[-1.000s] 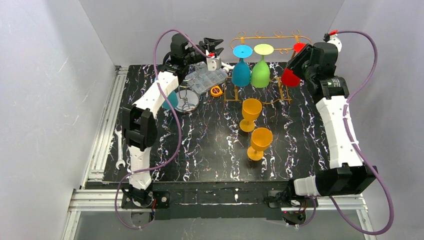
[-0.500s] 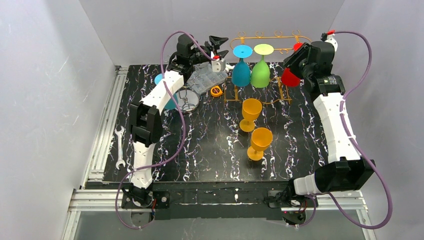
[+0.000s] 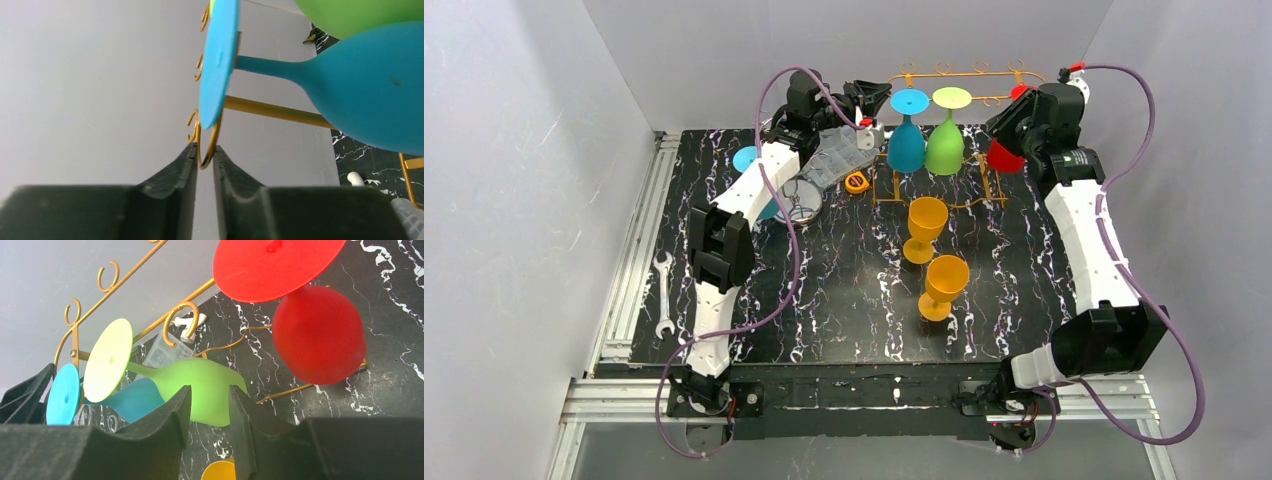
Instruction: Place the wine glass upside down on the wine glass rack
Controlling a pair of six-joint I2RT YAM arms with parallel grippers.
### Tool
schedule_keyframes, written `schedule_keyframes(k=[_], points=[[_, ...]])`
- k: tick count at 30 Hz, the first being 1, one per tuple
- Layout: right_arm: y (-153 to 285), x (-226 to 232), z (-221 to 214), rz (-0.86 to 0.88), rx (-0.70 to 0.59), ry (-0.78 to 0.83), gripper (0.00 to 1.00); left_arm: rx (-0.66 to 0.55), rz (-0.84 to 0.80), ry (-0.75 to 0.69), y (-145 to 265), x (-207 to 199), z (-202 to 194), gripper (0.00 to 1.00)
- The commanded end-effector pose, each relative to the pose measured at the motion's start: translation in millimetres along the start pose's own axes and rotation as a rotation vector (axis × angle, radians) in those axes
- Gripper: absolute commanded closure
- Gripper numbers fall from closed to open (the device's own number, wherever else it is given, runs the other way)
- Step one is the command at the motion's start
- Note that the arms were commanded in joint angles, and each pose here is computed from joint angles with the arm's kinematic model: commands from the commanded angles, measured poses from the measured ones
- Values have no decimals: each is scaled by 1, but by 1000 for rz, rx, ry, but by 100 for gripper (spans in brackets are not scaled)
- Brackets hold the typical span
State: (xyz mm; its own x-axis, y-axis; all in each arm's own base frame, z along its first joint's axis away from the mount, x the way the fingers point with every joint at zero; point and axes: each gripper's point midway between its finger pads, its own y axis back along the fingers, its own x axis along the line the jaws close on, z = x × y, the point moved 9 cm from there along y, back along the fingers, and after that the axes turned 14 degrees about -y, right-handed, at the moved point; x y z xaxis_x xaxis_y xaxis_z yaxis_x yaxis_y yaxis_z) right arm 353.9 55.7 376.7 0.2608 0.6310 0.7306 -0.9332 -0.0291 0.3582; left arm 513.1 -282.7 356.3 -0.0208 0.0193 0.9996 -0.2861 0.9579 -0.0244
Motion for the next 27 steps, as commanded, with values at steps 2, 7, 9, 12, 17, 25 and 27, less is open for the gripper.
schedule_keyframes(k=[2,7,9,12,17,25,27], points=[[-9,8,8,38,-35,-11,59,0,43,-70,-3,19,1,92],[-14,9,7,43,-34,-17,61,-2,37,-77,-2,19,4,99],[-17,9,7,40,-33,-19,62,-5,33,-81,0,19,7,100],[-19,12,9,44,-35,-17,63,-17,23,-88,4,19,14,100],[-25,16,13,34,-36,2,65,-47,16,-127,10,21,29,100],[-36,16,12,19,-15,19,69,-86,20,-159,13,28,58,100],[-38,17,12,19,-13,17,69,-93,20,-161,14,29,63,100]])
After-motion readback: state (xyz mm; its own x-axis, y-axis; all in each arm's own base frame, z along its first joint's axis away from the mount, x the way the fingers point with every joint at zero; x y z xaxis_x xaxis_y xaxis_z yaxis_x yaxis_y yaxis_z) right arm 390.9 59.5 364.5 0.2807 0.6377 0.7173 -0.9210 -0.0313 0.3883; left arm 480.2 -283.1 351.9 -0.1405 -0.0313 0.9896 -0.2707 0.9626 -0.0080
